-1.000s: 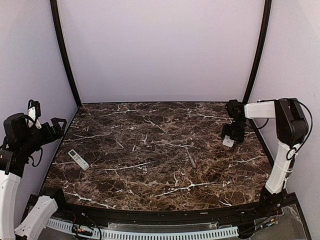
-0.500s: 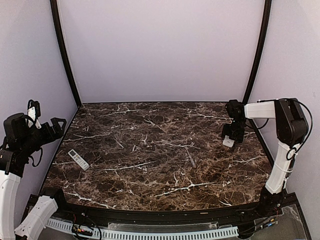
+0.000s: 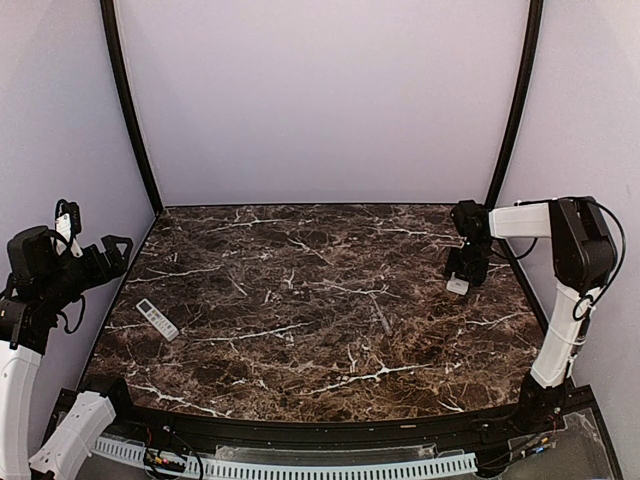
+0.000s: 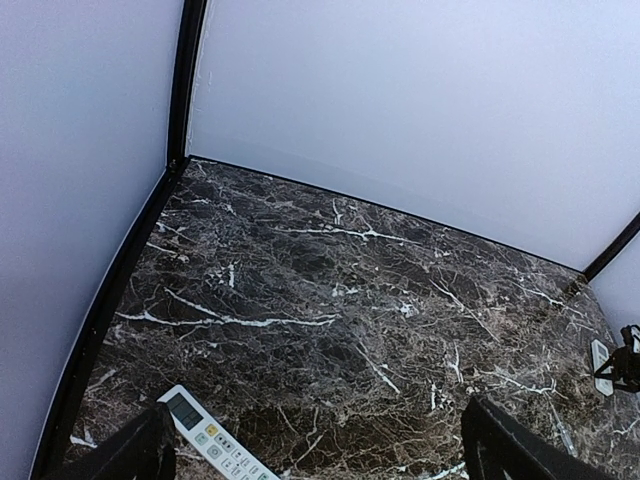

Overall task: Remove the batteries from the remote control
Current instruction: Pick up the remote control from the corner of the board.

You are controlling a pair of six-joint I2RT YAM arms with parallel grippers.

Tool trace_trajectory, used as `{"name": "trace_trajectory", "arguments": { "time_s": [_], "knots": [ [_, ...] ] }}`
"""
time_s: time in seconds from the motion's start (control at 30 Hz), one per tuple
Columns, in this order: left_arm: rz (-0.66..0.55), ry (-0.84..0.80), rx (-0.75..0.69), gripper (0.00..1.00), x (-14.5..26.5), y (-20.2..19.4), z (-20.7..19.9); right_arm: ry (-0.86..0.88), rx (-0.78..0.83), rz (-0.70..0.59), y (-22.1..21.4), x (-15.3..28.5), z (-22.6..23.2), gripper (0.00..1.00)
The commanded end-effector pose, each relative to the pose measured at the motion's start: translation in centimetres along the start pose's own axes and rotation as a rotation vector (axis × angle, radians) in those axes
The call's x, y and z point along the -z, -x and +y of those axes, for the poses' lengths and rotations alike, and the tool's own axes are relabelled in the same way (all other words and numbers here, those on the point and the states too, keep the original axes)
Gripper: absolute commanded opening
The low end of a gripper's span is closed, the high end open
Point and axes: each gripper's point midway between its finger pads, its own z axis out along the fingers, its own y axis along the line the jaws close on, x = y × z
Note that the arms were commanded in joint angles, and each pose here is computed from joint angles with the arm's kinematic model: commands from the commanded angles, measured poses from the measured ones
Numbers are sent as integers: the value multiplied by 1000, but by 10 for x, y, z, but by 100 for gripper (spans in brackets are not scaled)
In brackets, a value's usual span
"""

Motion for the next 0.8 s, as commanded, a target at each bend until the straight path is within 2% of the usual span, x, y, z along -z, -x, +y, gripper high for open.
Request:
{"name": "trace_trajectory", "arguments": {
  "time_s": [0.0, 0.07, 0.17, 0.27, 0.33, 0.43, 0.53, 0.63, 0.77],
  "knots": [
    [12, 13, 7, 99, -3, -4, 3, 12, -6, -15, -1, 9, -1, 42],
    [13, -10, -8, 99, -3, -4, 0, 49, 5, -48, 5, 26, 3, 42],
    [12, -199, -63, 99, -4, -7, -32, 163, 39, -112, 14, 63, 16, 41],
    [50, -387, -81, 99, 0, -14, -62, 344, 107, -186, 19, 118, 37, 40],
    [78, -440, -86, 98, 2, -16, -71, 483, 180, -225, 15, 158, 51, 40],
    [71, -522, -89, 98, 10, -9, -86, 705, 290, -250, -5, 214, 74, 39],
    [77, -640, -13, 98, 19, -3, -106, 905, 384, -243, -37, 255, 90, 39],
    [42, -745, 0, 98, 30, 8, -124, 1080, 447, -202, -69, 290, 100, 39],
    [54, -832, -10, 97, 39, 9, -145, 1277, 545, -132, -109, 325, 115, 40]
  ]
}}
